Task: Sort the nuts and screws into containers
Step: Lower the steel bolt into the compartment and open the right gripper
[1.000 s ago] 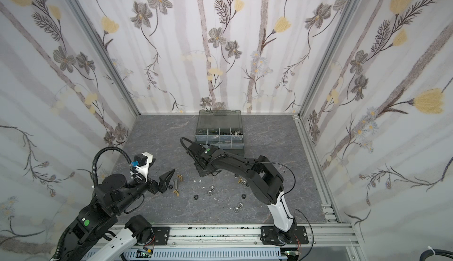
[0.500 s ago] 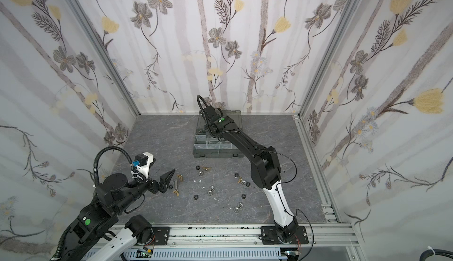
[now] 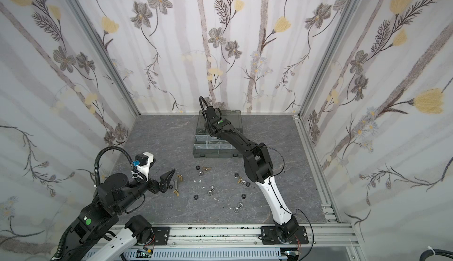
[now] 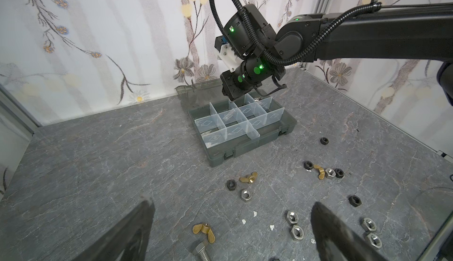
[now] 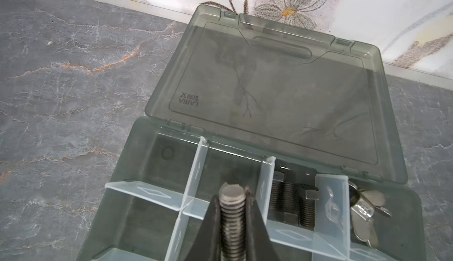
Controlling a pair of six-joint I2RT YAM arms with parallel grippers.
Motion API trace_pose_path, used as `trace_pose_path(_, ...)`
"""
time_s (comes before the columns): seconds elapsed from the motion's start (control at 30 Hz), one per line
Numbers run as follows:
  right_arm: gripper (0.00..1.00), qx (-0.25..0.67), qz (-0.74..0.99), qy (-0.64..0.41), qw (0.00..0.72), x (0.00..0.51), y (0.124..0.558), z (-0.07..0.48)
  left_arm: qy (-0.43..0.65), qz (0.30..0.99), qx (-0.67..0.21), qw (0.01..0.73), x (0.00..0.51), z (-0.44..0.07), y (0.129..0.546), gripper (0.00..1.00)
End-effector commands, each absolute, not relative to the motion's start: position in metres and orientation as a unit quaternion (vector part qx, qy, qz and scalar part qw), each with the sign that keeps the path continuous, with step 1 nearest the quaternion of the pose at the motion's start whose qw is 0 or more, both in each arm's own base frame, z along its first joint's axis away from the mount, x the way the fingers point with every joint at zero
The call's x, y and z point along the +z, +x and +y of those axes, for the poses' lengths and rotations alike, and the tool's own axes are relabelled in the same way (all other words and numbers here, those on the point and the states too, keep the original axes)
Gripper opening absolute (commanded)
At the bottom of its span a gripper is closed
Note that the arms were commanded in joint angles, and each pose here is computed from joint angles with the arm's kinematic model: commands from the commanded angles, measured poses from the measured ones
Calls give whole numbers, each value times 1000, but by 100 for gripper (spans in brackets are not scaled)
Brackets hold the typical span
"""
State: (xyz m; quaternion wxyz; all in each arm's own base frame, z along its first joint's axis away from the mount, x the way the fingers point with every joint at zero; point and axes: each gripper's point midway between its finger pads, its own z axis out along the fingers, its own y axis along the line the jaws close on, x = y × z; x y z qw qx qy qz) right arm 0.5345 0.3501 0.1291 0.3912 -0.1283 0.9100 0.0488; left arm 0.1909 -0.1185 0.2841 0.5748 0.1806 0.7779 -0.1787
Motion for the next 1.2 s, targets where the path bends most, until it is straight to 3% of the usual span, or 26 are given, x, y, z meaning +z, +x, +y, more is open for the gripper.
trace_pose_path(0.0, 0, 53, 895, -117, 427, 134, 552, 354, 172, 771, -184, 585, 290, -119, 194, 100)
trace_pose_path(0.47, 1, 50, 894, -112, 432, 100, 567, 356, 176, 776, -182, 577, 282, -122, 196, 100)
trace_pose_path(0.93, 28, 55, 901, -124, 412, 102, 557, 355, 176, 776, -182, 578, 283, -122, 196, 100)
trace_pose_path(1.17, 31, 108, 903, -140, 391, 127, 534, 368, 175, 771, -185, 584, 286, -120, 193, 100)
